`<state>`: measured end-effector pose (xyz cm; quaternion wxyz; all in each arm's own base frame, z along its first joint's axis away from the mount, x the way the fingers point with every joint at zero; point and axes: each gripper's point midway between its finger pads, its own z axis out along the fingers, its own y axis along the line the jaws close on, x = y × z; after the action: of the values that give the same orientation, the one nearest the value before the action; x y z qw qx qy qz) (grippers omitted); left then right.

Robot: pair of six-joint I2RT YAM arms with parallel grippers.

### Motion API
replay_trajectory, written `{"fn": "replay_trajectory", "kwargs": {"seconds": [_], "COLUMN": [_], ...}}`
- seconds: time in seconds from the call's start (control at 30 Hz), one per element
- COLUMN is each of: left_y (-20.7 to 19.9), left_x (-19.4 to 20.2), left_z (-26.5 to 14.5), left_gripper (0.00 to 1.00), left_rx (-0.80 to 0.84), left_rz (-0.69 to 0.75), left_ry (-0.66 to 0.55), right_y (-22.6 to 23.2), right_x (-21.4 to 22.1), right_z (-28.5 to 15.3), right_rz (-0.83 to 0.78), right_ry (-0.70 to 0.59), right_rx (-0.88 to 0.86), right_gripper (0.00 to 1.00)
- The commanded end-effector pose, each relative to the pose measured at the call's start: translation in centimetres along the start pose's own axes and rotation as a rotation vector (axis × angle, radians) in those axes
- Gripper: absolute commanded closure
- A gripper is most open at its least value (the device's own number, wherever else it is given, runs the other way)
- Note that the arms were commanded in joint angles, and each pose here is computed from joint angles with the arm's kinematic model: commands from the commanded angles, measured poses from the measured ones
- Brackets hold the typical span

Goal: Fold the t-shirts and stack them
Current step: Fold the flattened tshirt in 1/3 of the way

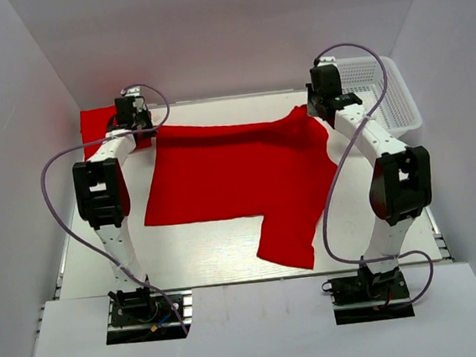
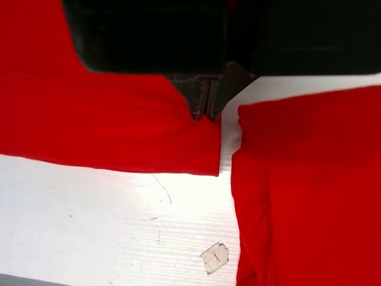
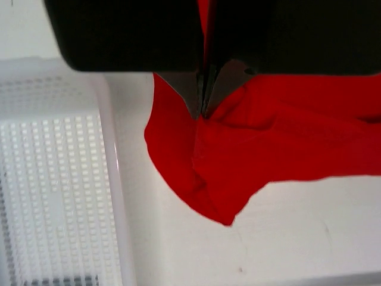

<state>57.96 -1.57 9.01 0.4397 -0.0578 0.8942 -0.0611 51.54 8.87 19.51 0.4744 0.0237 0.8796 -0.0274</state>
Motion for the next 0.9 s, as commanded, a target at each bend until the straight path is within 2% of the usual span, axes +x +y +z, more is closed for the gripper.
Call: {"fn": "replay_trajectory", "kwargs": {"seconds": [0.0,0.17,0.3,0.47,0.6,0.7,0.87], "left_y": [-0.1,0.0,0.6,0.9,0.7,0.6,0.7], "left_x": [-1.7,0.3,2.5,3.3,3.7,3.0,3.5], "left_z": [-3.1,-4.3,-4.7,-5.0,-4.7,-4.8,-5.0], "left_gripper": [1.0,1.0,1.0,1.0,1.0,1.0,1.0], "left_rx": [0.007,0.01,-0.015,-0.027,-0.016,-0.015,-0.017], "left_rz": [0.039,0.045,0.042,0.032,0.031,0.031,0.039], "left_ry": [-0.032,0.02,0.065,0.085,0.096,0.087,0.105], "right_y": [-0.5,-0.4,-0.4,0.2,0.1,0.2,0.5], "right_x": [2.2,6.1,8.0,11.3,12.5,12.6,16.2], "right_z": [-1.7,-2.5,-4.1,-6.1,-7.5,-7.9,-7.7], "right_rz": [0.042,0.072,0.155,0.282,0.301,0.316,0.342], "right_ry": [0.069,0.172,0.236,0.324,0.438,0.477,0.572], "right_rx": [0.006,-0.003,0.003,-0.022,0.004,0.015,0.02], "right_gripper": [1.0,1.0,1.0,1.0,1.0,1.0,1.0]}}
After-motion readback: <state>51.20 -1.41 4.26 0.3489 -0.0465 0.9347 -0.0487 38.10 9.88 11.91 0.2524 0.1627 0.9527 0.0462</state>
